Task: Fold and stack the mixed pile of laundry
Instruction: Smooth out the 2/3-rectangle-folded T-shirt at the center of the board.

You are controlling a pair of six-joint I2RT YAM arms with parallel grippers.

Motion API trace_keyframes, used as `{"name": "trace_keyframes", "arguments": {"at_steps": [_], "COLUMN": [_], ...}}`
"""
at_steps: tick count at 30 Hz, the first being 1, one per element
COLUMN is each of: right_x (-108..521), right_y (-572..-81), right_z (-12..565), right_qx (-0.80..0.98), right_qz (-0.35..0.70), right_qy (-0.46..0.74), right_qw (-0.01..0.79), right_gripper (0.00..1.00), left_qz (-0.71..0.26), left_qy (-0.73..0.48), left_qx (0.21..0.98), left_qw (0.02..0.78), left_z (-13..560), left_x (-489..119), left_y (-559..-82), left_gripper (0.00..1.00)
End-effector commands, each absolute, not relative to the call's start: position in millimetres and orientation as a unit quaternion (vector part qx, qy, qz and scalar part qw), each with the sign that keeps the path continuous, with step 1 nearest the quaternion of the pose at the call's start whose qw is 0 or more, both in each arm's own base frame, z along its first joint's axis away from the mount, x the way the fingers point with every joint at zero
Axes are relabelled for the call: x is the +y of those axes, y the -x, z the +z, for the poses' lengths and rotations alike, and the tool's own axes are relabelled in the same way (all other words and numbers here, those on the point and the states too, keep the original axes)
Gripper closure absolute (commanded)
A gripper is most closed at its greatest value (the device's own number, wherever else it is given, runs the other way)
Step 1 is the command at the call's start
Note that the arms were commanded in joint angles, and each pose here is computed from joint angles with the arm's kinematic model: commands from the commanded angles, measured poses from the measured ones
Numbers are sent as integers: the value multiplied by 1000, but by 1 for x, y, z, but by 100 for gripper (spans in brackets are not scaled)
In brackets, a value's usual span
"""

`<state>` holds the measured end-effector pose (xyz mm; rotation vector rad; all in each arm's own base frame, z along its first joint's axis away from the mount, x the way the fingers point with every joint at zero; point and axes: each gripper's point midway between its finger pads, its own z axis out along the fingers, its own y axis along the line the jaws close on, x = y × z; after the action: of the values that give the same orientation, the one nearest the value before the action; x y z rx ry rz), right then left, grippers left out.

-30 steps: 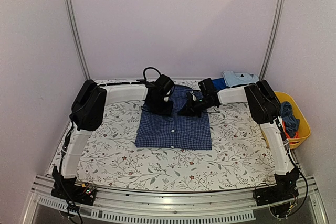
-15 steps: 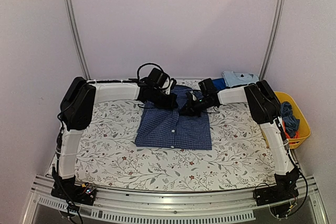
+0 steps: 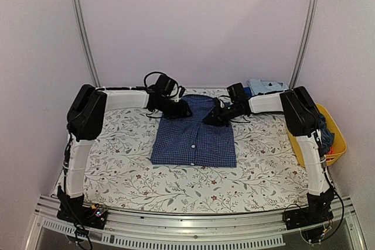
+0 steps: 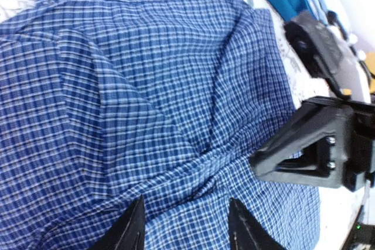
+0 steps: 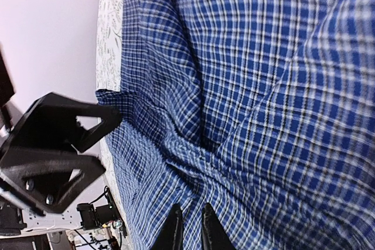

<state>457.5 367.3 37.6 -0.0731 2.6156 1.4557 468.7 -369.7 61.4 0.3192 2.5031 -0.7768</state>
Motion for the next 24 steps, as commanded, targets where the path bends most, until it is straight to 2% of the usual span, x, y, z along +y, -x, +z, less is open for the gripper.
{"name": "trace_keyframes", "arguments": {"at_steps": [1, 3, 7, 12, 15, 24], "right_x": [337, 331, 328, 331, 335, 319], "right_y": [-475, -470, -438, -385, -367, -420], "right_z": [104, 118, 129, 133, 129, 74], "right_qx": [864, 863, 853, 827, 816, 818], "right_qz": [480, 479, 495, 540, 557, 562], "right_qy": [38, 49, 91, 125, 130, 83], "right_qw": [147, 154, 136, 95, 80, 84], "right_gripper": [83, 77, 69, 62, 60, 60], "left_qz": [-342, -362, -418, -452, -459, -499], "left_qy": [-130, -131, -140, -170, -160, -95], "left_qx": [880, 869, 847, 840, 843, 842], "left_qw": [302, 309, 297, 246, 230, 180], "left_z": [122, 135, 153, 135, 115, 58], "left_x": [-359, -349, -329, -320, -314, -303], "left_y": [-479, -472, -446, -397, -389, -427], "left_gripper": [45, 40, 38, 37, 37, 38]}}
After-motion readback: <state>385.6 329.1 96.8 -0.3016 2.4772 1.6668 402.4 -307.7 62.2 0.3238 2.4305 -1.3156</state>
